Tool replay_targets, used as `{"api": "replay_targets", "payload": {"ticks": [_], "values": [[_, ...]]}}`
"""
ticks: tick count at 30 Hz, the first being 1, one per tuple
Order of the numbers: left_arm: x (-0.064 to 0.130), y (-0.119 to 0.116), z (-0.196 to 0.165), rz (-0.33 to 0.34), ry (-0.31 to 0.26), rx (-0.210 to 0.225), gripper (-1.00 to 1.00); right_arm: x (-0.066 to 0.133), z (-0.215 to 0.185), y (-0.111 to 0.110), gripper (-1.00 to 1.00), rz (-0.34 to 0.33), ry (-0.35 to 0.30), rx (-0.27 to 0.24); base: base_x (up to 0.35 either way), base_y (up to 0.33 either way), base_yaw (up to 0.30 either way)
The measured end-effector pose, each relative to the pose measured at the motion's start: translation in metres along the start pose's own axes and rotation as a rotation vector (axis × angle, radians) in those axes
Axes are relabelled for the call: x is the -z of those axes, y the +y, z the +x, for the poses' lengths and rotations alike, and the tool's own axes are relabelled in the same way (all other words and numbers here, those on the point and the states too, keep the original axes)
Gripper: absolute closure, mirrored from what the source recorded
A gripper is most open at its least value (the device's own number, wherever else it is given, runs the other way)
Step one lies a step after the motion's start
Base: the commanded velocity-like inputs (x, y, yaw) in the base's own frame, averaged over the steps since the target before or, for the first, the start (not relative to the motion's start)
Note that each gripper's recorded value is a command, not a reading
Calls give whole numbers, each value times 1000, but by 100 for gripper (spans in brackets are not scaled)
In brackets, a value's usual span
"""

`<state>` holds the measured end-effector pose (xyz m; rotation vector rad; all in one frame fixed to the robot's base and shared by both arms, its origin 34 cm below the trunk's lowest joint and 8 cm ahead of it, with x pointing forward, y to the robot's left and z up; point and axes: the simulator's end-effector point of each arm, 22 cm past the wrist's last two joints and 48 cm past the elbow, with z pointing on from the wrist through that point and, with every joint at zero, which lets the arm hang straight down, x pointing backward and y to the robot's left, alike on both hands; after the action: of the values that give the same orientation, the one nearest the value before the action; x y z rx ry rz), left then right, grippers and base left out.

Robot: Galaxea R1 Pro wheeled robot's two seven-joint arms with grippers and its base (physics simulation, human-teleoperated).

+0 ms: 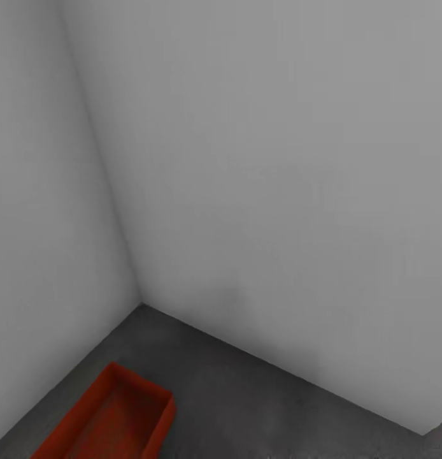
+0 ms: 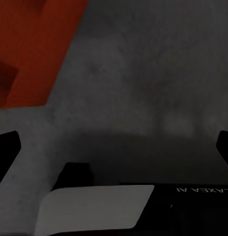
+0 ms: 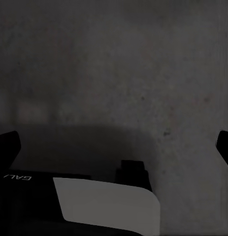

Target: Move the two storage containers from the living room to the garage. In the garage, place one container on the floor and stack the other container on top of it (either order is fine).

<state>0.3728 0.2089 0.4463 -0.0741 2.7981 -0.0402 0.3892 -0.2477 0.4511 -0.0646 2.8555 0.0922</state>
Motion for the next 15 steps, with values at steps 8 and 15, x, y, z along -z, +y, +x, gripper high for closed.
{"api": "replay_targets", "payload": {"ticks": [8, 15], "values": [[0, -1, -2, 3, -8, 4, -100, 0, 0, -2, -100, 2, -1, -1, -49, -41, -174], [0, -1, -1, 4, -7, 4, -100, 0, 0, -2, -100, 3, -1, -3, -7, -6, -269]]}}
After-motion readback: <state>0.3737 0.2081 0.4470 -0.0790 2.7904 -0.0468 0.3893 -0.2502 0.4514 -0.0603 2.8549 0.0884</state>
